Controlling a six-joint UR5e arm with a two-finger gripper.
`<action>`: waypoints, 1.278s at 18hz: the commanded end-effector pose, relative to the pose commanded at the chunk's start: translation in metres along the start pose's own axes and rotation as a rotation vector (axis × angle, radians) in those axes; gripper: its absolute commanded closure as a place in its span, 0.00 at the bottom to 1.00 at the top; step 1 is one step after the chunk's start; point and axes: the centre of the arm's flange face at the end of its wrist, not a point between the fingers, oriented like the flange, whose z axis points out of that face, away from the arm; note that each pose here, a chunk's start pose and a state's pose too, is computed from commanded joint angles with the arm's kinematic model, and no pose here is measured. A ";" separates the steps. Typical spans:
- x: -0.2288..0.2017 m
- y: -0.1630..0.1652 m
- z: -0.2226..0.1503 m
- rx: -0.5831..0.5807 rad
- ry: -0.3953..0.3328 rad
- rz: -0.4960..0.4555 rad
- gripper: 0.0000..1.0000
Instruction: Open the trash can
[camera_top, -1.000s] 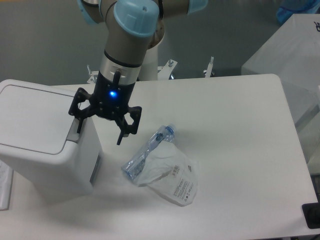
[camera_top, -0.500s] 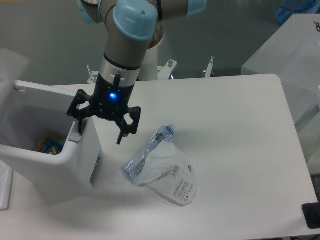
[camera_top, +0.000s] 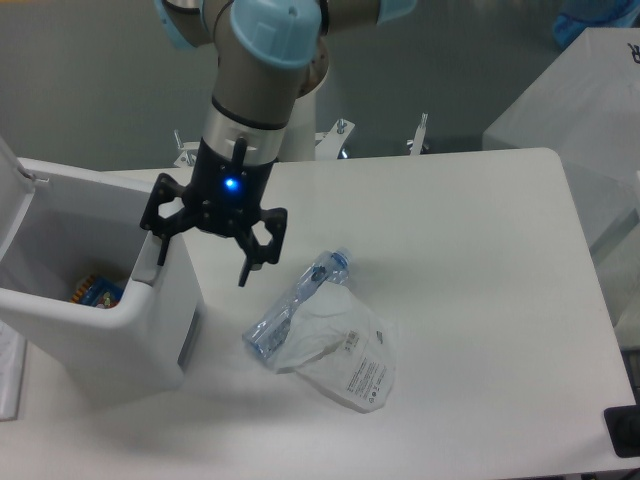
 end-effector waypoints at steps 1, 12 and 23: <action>-0.019 0.001 -0.007 0.014 -0.020 -0.023 0.00; -0.196 0.035 0.016 -0.138 -0.185 0.346 0.00; -0.289 0.085 0.068 -0.492 -0.167 0.812 0.00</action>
